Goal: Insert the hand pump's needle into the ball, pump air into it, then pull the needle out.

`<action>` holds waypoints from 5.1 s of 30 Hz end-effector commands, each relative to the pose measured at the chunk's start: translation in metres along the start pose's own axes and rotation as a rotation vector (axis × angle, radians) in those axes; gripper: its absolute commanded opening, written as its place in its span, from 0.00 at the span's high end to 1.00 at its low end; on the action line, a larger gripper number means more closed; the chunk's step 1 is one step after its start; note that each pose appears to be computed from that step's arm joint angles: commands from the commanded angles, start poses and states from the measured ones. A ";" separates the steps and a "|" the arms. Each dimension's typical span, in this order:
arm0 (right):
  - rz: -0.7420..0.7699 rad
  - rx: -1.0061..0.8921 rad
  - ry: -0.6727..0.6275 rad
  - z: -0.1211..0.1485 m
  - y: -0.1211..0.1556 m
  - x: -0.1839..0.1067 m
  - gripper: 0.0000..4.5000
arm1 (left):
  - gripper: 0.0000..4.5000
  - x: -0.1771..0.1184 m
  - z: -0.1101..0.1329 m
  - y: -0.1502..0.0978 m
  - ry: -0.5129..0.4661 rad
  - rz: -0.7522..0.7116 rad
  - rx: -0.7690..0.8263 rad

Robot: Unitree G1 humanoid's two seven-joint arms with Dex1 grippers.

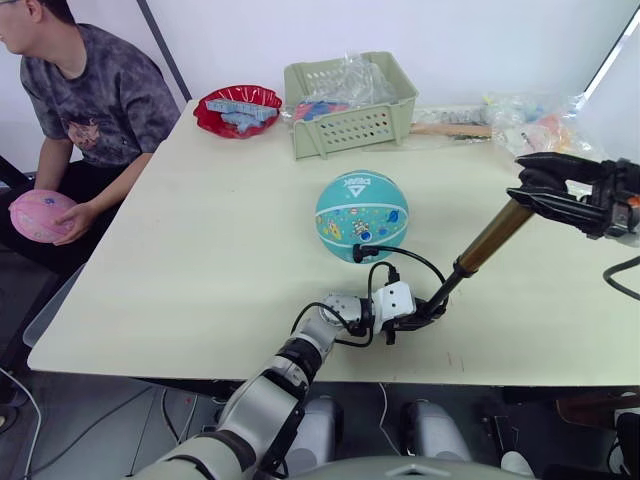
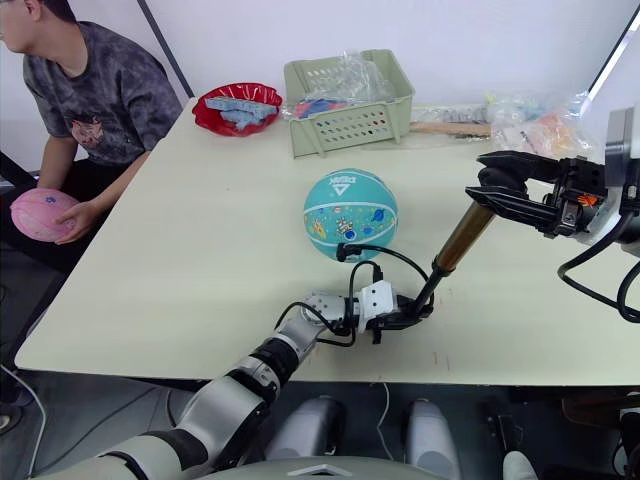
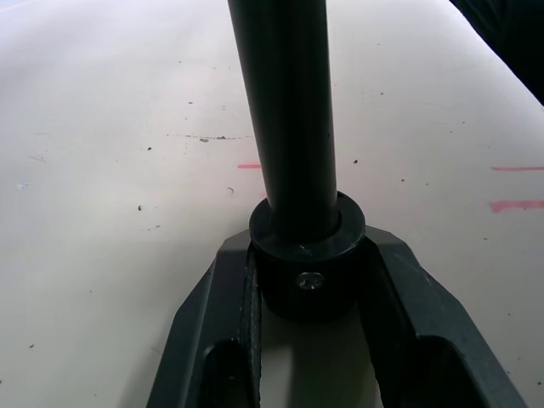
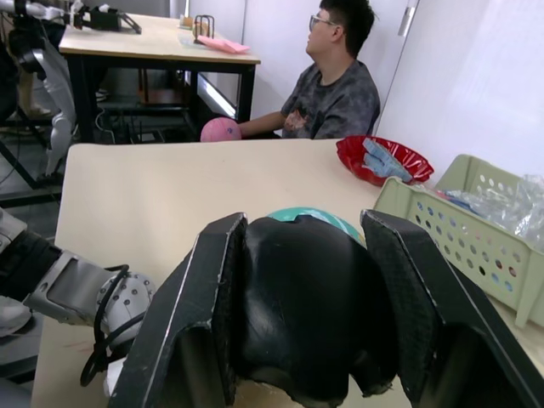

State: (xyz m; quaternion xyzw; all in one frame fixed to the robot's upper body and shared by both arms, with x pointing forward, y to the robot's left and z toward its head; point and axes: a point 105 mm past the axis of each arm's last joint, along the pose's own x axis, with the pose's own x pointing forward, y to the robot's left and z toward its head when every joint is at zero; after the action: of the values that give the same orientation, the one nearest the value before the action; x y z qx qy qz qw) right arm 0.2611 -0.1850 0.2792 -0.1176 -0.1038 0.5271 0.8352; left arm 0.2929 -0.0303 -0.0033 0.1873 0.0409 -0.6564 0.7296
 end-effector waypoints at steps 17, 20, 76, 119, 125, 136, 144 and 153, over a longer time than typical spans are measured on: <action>-0.094 0.022 0.109 -0.081 0.018 0.016 0.62 | 0.74 -0.013 -0.048 -0.030 0.160 -0.074 -0.108; -0.085 0.040 0.134 -0.102 0.027 0.019 0.62 | 0.74 -0.013 -0.048 -0.030 0.160 -0.072 -0.108; -0.022 -0.115 0.161 -0.096 0.031 0.023 0.62 | 0.01 -0.115 0.046 0.002 -0.189 0.017 0.007; 0.128 -0.840 0.471 -0.108 -0.002 -0.001 0.62 | 0.01 -0.185 0.101 0.002 -0.234 0.051 0.063; 0.241 -0.859 0.466 -0.134 0.024 0.003 0.62 | 0.01 -0.184 0.103 0.004 -0.244 0.053 0.070; 0.391 -0.874 0.456 -0.172 0.053 0.017 0.62 | 0.01 -0.183 0.102 0.003 -0.238 0.035 0.075; 0.420 -0.736 0.445 -0.190 0.061 0.030 0.62 | 0.01 -0.182 0.100 0.003 -0.234 0.037 0.084; 0.395 -0.683 0.417 -0.188 0.059 0.028 0.00 | 0.00 -0.180 0.099 0.003 -0.231 0.042 0.089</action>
State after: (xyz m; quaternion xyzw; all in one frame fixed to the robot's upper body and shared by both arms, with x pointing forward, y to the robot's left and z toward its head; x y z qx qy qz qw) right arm 0.2747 -0.1489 0.0674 -0.5057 -0.0521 0.5911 0.6263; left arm 0.2548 0.1097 0.1386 0.1331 -0.0599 -0.6576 0.7391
